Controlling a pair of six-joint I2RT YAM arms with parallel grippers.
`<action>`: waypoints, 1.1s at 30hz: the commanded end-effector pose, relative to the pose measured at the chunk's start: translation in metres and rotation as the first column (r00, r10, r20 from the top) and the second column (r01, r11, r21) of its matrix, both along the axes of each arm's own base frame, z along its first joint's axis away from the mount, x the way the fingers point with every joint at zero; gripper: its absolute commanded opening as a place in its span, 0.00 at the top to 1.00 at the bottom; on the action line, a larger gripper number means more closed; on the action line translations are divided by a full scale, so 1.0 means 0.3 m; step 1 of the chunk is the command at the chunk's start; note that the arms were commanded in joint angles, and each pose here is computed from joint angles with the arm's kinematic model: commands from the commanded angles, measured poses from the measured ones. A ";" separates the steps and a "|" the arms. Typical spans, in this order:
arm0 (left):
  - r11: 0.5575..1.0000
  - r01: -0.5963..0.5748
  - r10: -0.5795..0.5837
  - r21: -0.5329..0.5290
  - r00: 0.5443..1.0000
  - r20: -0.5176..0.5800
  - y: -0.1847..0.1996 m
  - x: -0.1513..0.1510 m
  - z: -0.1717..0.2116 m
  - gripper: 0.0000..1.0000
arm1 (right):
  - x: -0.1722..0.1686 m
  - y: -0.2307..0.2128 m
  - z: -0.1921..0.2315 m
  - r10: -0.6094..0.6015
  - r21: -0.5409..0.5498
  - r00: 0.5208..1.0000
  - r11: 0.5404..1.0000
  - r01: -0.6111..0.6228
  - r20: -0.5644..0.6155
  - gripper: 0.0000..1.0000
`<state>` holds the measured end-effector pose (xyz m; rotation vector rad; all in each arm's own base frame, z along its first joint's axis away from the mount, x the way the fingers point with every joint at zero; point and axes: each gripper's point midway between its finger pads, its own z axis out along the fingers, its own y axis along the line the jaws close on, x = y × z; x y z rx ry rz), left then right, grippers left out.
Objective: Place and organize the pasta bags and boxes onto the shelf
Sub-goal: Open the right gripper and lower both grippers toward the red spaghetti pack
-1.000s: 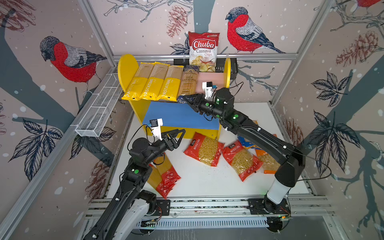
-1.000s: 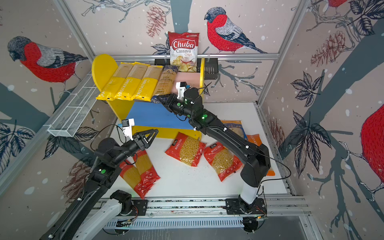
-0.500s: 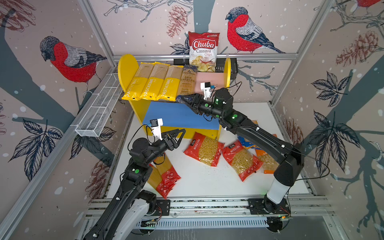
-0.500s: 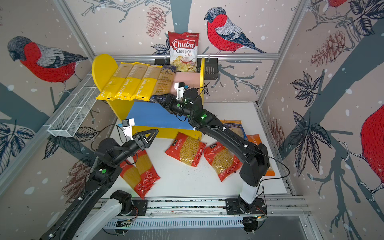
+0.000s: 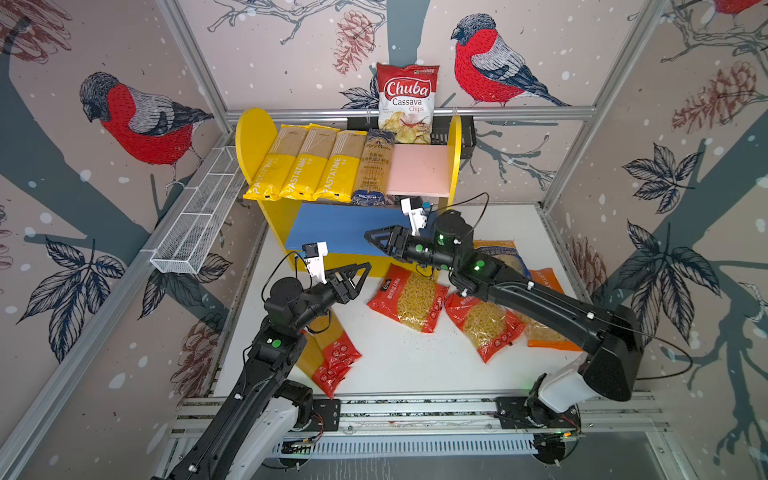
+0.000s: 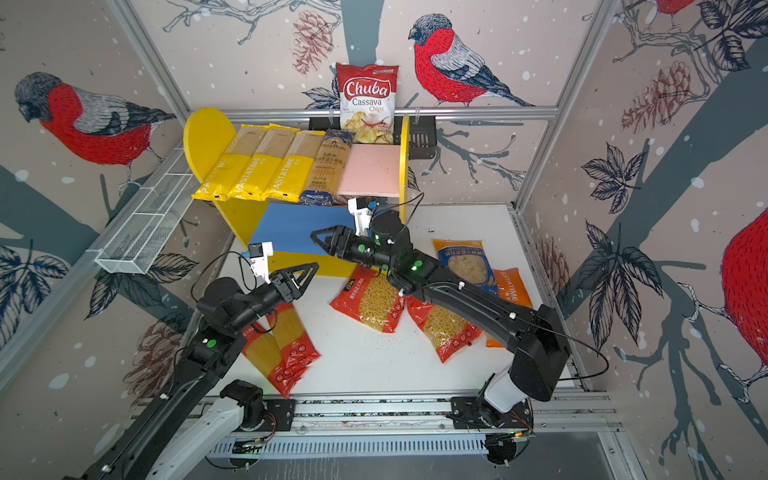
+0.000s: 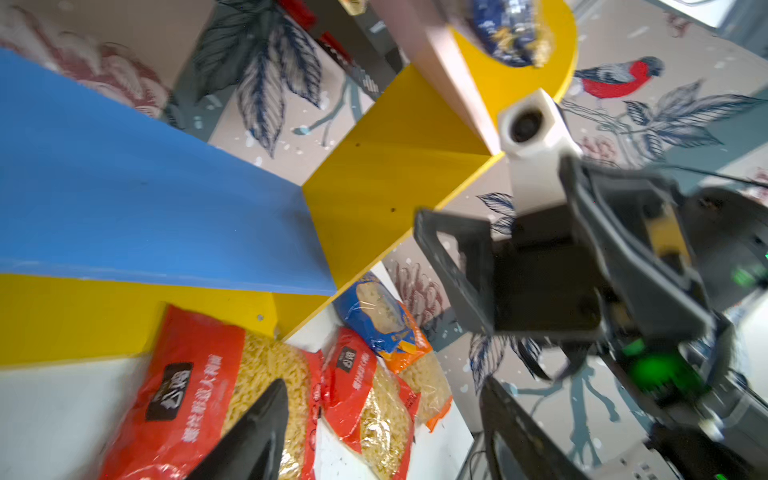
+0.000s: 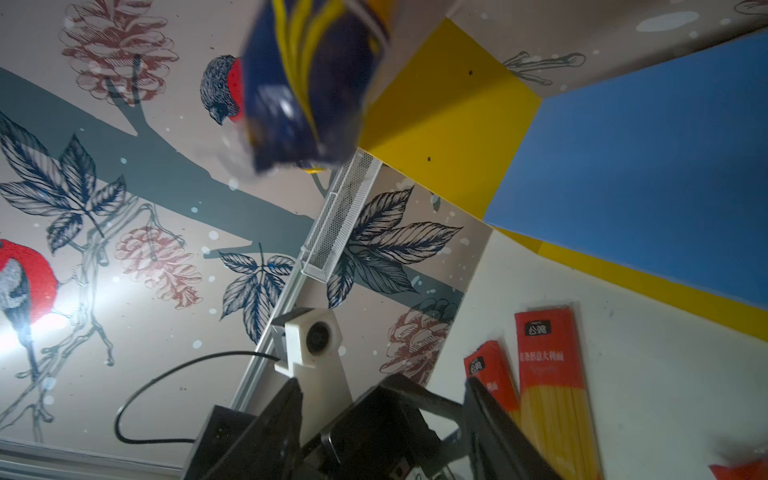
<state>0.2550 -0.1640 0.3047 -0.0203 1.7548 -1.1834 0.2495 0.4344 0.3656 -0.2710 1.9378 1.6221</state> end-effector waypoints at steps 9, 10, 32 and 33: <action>0.832 -0.382 0.515 0.401 0.800 -0.307 0.298 0.025 -0.421 0.30 | -0.144 0.066 -0.539 0.002 -0.362 0.997 0.932 -0.029 -0.075 0.43; 0.810 -0.408 0.553 0.421 0.769 -0.320 0.326 0.011 -0.453 0.30 | -0.156 0.082 -0.585 0.009 -0.388 0.996 0.921 -0.040 -0.083 0.43; 0.786 -0.498 0.612 0.366 0.707 -0.354 0.388 -0.050 -0.551 0.29 | -0.266 0.312 -1.104 0.151 -0.533 0.930 0.783 -0.320 -0.336 0.46; 0.789 -0.497 0.609 0.362 0.710 -0.353 0.385 -0.048 -0.550 0.30 | -0.268 0.316 -1.114 0.154 -0.532 0.927 0.781 -0.327 -0.343 0.47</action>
